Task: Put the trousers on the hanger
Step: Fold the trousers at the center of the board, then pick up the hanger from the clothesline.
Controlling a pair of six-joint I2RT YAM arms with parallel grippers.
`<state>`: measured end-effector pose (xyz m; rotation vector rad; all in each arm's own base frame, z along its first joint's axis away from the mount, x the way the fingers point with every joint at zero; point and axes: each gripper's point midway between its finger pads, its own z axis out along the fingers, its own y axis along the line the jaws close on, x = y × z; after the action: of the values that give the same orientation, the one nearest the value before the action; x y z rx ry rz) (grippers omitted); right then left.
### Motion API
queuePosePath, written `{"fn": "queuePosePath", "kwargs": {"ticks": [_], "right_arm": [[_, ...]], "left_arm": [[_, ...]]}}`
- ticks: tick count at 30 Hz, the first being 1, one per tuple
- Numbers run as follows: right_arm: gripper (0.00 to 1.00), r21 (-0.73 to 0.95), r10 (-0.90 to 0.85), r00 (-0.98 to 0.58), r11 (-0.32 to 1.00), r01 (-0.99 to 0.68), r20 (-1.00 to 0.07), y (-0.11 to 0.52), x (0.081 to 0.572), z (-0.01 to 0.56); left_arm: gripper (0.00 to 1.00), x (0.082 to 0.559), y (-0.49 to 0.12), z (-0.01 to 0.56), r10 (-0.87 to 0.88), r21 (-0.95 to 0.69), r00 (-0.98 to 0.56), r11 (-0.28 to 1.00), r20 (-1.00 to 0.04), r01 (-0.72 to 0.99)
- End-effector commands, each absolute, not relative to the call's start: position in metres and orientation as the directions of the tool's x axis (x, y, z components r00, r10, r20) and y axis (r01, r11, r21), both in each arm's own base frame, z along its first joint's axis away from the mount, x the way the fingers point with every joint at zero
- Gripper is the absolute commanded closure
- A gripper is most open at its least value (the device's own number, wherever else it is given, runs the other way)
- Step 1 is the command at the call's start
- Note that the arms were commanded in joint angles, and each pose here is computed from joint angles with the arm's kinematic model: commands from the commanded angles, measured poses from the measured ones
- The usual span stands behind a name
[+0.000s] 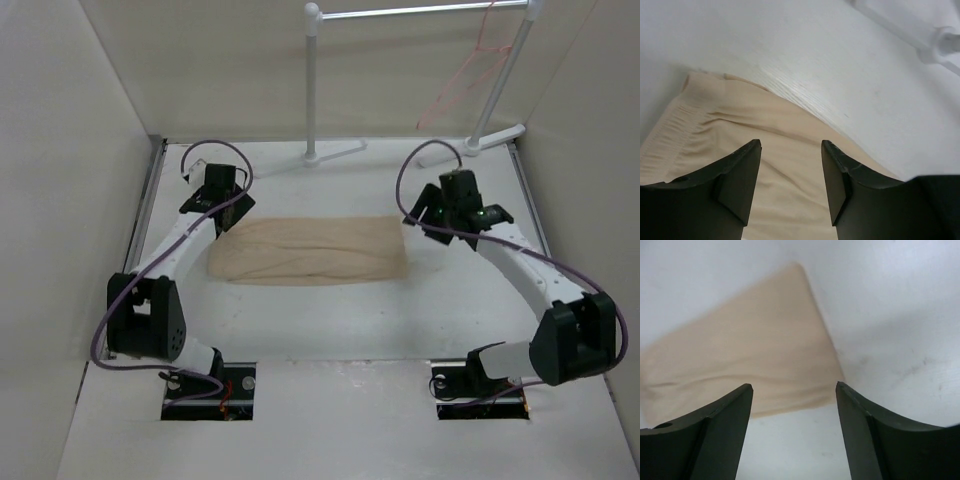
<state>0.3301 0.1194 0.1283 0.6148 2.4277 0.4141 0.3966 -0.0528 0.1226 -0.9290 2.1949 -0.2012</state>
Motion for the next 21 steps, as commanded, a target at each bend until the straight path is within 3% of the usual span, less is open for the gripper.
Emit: {"fn": "queuePosePath", "kwargs": {"ticks": [1,2,3,4,5,7,8,10,11,12,14,17,21], "right_arm": [[0.32,0.472,0.507,-0.53,0.855,0.212,-0.68,0.102,0.366,0.251],[0.39,0.496,0.509,-0.475,0.853,0.165,-0.718,0.102,0.377,0.284],[0.54,0.512,0.507,-0.416,0.852,0.11,-0.754,0.102,0.391,0.316],[0.76,0.516,0.499,-0.357,0.855,0.052,-0.79,0.1,0.405,0.346],[0.85,0.522,0.501,-0.314,0.852,0.02,-0.806,0.095,0.42,0.37],[0.92,0.541,0.524,-0.242,0.841,-0.006,-0.817,0.079,0.451,0.408],[0.92,0.551,0.538,-0.208,0.835,-0.002,-0.817,0.069,0.465,0.422],[0.81,0.565,0.558,-0.167,0.825,0.01,-0.813,0.05,0.494,0.437],[0.71,0.568,0.563,-0.157,0.823,0.017,-0.811,0.044,0.502,0.44],[0.53,0.579,0.576,-0.145,0.815,0.023,-0.805,0.037,0.515,0.443],[0.4,0.597,0.593,-0.145,0.802,0.017,-0.792,0.029,0.533,0.443],[0.34,0.64,0.618,-0.21,0.766,-0.053,-0.757,0.038,0.554,0.435],[0.36,0.663,0.607,-0.295,0.734,-0.146,-0.738,0.06,0.566,0.423]], "left_arm": [[0.52,0.388,-0.073,0.17,-0.621,-0.435,-0.471,0.78,-0.626,-0.451],[0.53,0.385,-0.083,0.172,-0.609,-0.439,-0.486,0.792,-0.627,-0.425],[0.55,0.382,-0.095,0.173,-0.595,-0.446,-0.503,0.803,-0.627,-0.395],[0.58,0.379,-0.108,0.173,-0.581,-0.453,-0.522,0.814,-0.624,-0.365],[0.61,0.378,-0.121,0.174,-0.567,-0.461,-0.539,0.822,-0.622,-0.334],[0.69,0.374,-0.142,0.172,-0.547,-0.479,-0.565,0.832,-0.618,-0.281],[0.72,0.372,-0.151,0.172,-0.539,-0.487,-0.574,0.834,-0.616,-0.26],[0.74,0.366,-0.166,0.17,-0.517,-0.487,-0.593,0.843,-0.617,-0.228],[0.74,0.363,-0.171,0.168,-0.507,-0.484,-0.603,0.848,-0.616,-0.217],[0.74,0.36,-0.175,0.166,-0.5,-0.483,-0.609,0.85,-0.616,-0.209],[0.73,0.356,-0.179,0.162,-0.492,-0.485,-0.621,0.852,-0.61,-0.199],[0.7,0.352,-0.18,0.155,-0.487,-0.48,-0.635,0.854,-0.599,-0.201],[0.68,0.352,-0.181,0.149,-0.485,-0.477,-0.646,0.855,-0.59,-0.206]]}}
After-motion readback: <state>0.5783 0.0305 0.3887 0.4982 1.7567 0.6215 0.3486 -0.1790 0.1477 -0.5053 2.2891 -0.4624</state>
